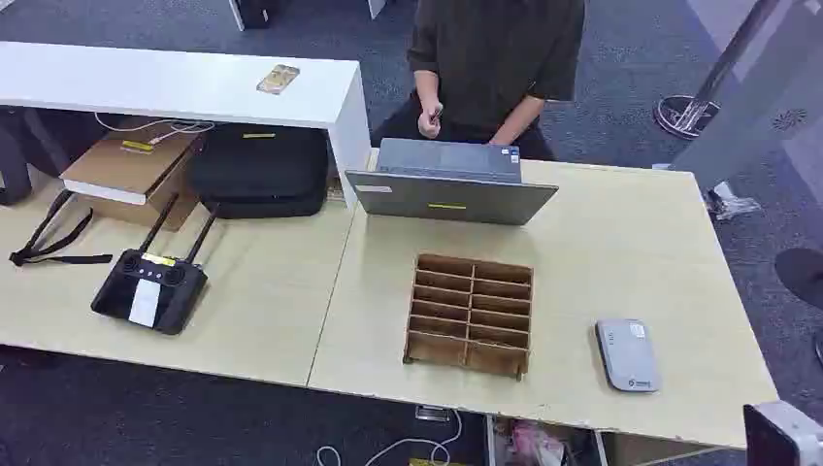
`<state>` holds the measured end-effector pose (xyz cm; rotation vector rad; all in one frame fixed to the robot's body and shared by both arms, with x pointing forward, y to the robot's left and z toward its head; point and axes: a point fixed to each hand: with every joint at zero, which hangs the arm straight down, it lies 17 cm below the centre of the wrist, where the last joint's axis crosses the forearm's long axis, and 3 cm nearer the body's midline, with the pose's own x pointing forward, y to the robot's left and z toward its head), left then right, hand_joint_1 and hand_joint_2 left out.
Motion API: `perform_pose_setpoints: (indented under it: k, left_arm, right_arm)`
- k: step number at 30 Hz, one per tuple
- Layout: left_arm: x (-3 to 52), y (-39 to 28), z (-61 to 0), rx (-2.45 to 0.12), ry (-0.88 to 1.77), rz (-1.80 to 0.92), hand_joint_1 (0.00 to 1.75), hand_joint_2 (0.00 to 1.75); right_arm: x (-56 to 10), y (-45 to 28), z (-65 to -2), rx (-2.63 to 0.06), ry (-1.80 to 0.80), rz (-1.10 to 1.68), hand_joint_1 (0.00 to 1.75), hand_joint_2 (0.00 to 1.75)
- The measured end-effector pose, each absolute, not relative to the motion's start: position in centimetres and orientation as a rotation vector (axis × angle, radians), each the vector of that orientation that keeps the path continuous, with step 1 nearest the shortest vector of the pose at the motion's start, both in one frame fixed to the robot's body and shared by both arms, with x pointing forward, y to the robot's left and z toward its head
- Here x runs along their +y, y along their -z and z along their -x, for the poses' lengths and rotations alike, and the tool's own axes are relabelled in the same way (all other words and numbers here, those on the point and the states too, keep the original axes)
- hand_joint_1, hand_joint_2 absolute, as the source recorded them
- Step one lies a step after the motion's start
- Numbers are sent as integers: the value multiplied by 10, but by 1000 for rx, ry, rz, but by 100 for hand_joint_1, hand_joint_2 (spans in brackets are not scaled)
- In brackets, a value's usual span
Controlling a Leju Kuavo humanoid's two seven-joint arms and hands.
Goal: Pass the card to the sensor for recognition and then transmit it.
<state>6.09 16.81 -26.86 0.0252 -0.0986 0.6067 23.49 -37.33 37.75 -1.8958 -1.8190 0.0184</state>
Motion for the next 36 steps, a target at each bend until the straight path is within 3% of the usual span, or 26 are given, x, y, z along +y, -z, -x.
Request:
perform_pose_setpoints:
  k: [16, 20, 27, 31, 36]
  left_arm:
    - [168, 267, -66, -114, -586, -19, 0, 0]
    - [168, 267, -68, -128, -578, -21, 0, 0]
    - [169, 265, -81, -189, -511, -26, 0, 0]
    - [164, 265, -83, -197, -484, -4, 0, 0]
    - [159, 265, -81, -187, -451, 20, 0, 0]
  right_arm:
    - [-380, -393, -216, -1982, 104, 1838, 0, 175]
    - [-362, -387, -233, -2086, 4, 1825, 0, 175]
    - [-320, -394, -341, -2084, -249, 1889, 0, 175]
    - [-285, -410, -446, -2056, -256, 1636, 0, 175]
    - [-199, -424, -528, -2081, -645, 1496, 0, 175]
